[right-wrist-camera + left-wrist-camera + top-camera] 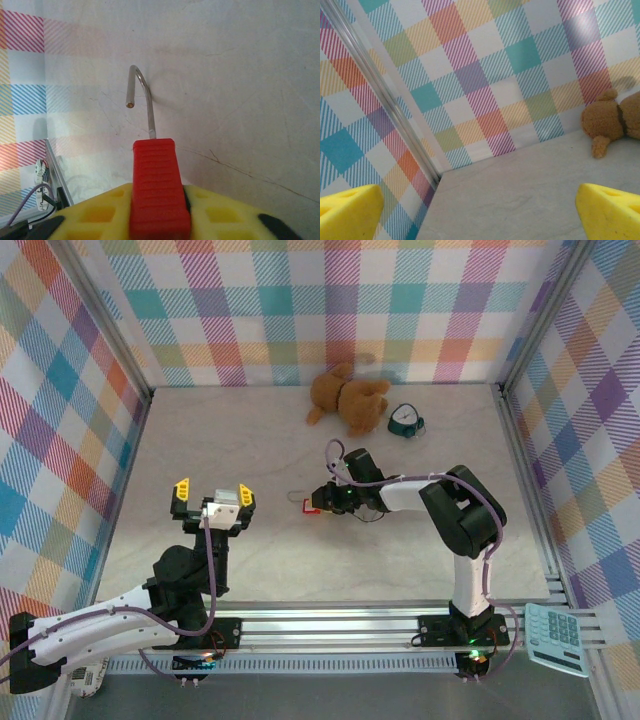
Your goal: Unlock with the key
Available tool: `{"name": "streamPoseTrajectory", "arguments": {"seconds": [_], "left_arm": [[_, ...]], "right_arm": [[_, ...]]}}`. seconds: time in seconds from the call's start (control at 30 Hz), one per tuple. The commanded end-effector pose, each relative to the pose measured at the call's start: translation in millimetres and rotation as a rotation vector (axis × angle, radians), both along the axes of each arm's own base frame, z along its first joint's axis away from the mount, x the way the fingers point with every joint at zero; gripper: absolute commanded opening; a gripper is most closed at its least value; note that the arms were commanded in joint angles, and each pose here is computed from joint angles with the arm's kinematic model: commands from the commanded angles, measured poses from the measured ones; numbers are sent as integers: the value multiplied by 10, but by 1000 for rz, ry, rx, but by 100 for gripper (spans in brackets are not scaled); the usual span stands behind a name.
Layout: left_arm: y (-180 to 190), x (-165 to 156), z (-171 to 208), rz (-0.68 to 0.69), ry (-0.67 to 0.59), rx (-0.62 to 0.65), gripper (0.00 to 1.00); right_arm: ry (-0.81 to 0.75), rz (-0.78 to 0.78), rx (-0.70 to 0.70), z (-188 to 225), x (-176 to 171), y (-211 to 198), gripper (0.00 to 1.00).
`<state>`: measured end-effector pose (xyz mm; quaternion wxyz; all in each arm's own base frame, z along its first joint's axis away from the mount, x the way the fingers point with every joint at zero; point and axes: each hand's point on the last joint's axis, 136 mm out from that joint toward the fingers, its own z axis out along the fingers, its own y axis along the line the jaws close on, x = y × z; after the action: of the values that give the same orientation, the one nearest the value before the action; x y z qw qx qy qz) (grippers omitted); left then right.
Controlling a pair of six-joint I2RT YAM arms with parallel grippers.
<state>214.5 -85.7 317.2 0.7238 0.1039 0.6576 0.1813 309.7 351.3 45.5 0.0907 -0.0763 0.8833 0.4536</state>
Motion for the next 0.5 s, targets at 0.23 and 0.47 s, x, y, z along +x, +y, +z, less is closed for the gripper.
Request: {"name": "streamPoseTrajectory", "arguments": {"seconds": [0.23, 0.47], "left_arm": [[-42, 1, 130, -42, -11, -53, 100], [-53, 12, 147, -41, -10, -108, 100]], "right_arm": [[-71, -59, -320, -61, 196, -405, 63], [-240, -83, -468, 407, 341, -682, 67]]}}
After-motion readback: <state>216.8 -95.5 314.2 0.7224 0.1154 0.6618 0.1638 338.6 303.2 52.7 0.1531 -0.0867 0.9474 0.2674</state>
